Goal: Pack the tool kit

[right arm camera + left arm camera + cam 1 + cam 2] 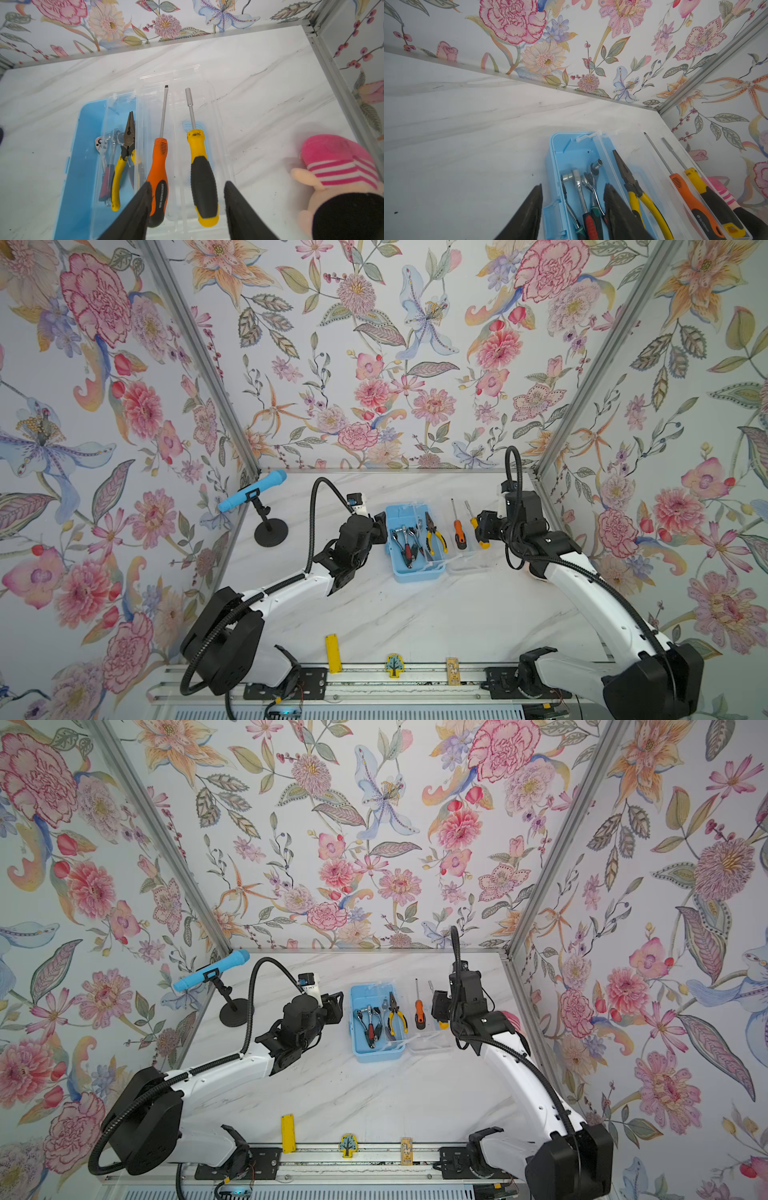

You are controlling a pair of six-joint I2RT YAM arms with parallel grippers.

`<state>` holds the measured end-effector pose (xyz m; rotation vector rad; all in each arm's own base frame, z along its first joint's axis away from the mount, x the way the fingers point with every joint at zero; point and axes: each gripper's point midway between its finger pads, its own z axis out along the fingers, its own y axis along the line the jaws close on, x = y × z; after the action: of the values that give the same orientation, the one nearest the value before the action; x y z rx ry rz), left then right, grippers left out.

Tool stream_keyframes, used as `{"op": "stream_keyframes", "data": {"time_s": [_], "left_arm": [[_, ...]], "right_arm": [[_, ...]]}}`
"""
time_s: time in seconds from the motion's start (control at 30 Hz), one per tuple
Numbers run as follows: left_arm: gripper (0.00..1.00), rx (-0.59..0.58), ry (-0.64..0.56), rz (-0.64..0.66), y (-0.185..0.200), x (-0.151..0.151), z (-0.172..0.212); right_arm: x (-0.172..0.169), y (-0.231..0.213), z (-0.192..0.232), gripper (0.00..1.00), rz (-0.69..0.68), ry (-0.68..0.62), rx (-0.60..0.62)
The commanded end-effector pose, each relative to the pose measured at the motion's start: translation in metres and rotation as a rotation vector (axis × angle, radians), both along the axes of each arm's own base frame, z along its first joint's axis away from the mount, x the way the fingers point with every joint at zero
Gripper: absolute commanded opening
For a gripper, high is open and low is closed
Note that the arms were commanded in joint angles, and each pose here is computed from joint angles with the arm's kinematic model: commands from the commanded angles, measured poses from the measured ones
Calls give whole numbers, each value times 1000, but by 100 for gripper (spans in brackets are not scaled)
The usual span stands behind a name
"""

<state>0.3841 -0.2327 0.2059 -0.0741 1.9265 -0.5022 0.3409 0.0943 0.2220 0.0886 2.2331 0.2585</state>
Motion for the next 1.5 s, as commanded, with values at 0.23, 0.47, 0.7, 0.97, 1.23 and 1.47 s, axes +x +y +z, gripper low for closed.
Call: {"op": "stream_keyframes", "data": {"time_s": [0.23, 0.47, 0.7, 0.97, 1.23, 1.47], "left_arm": [[57, 75, 105, -110, -20, 41, -40], [57, 72, 175, -131, -31, 62, -73], [55, 66, 217, -133, -34, 68, -94], [51, 52, 247, -149, -35, 74, -113], [44, 26, 263, -163, -40, 75, -123], [32, 35, 269, -172, -41, 74, -129]], "right_arm": [[-54, -26, -47, 53, -183, 64, 212], [-63, -41, -80, 52, -243, 167, 233], [-64, -55, -110, 44, -290, 229, 257], [-50, -60, -133, 37, -294, 244, 262], [-16, -52, -150, 32, -261, 238, 277], [-8, -57, -164, 19, -285, 254, 254]]}}
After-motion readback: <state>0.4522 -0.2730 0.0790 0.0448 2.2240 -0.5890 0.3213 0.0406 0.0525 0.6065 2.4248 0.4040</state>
